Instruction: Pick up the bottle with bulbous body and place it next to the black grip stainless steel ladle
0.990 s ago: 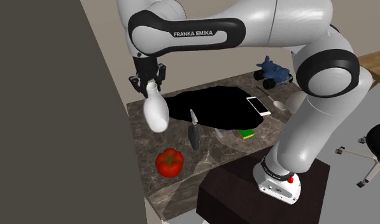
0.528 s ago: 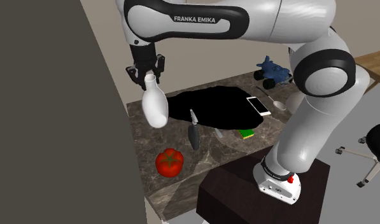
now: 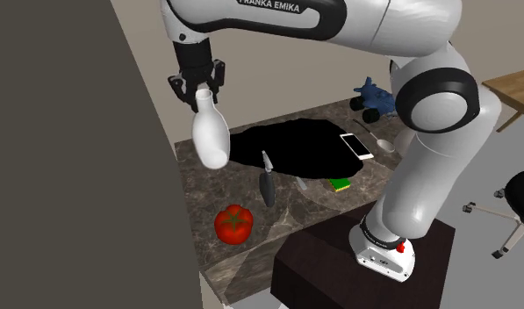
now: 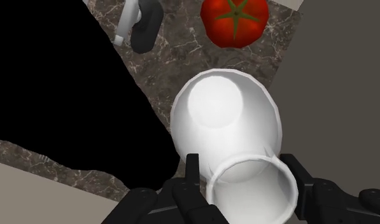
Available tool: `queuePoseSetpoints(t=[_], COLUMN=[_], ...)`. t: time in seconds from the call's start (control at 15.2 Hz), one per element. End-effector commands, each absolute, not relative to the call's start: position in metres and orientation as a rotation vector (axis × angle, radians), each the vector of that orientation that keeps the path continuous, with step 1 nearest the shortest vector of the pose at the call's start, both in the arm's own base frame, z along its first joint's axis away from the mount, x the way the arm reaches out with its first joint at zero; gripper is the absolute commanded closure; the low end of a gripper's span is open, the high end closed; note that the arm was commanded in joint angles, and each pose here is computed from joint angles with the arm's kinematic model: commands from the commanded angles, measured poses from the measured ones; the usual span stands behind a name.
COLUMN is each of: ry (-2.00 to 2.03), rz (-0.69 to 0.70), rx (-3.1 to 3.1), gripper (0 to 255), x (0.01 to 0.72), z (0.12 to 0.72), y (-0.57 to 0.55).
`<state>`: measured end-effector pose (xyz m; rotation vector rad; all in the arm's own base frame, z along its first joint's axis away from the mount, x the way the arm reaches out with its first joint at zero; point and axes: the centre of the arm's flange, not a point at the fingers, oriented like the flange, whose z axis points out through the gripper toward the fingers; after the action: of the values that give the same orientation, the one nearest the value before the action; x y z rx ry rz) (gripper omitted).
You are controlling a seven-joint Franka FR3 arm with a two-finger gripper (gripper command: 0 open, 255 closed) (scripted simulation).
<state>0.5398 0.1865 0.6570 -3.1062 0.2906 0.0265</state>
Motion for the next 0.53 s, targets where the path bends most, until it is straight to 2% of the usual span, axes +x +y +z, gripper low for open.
queuePoseSetpoints(t=[0.0,0.46], ry=[0.290,0.290], rz=[0.026,0.026], rx=[-3.106,-3.106], gripper=[255,255], x=[0.539,0.539], z=[0.669,0.706], y=[0.186,0.186])
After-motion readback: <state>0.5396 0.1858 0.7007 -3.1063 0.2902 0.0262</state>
